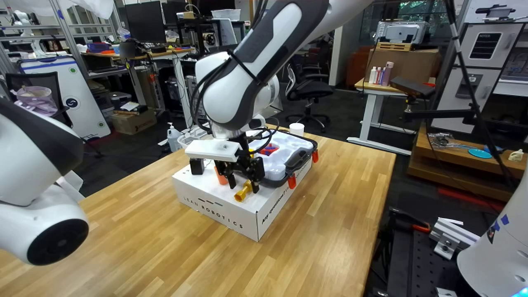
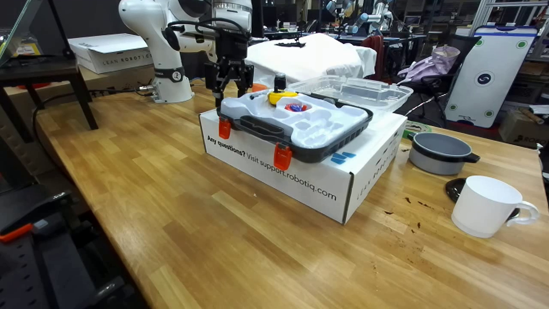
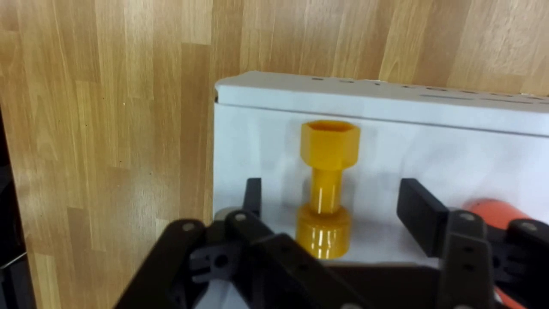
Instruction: Turn the yellow object clockwise
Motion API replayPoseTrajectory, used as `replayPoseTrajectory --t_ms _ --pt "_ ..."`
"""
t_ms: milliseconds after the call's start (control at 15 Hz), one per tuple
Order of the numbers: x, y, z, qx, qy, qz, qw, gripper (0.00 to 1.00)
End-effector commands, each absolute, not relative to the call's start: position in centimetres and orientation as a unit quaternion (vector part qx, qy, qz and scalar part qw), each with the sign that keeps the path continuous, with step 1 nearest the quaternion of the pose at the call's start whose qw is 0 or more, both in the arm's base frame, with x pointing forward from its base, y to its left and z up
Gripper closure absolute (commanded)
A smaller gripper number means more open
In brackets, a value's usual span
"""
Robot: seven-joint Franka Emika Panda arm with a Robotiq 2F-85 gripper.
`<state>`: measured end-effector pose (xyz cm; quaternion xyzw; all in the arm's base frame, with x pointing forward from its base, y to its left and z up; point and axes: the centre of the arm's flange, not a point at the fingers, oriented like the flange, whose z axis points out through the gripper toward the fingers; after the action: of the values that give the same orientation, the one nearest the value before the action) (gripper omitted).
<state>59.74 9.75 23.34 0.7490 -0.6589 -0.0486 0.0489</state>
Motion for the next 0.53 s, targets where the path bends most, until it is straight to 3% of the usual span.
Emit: replayPoseTrajectory --t_ms 0,467 --pt "58.8 10.3 24.8 0.763 -0.643 -0.048 0.042 0.0" --pt "55.1 10.9 28.6 0.786 -0.617 -0.037 0.018 0.0"
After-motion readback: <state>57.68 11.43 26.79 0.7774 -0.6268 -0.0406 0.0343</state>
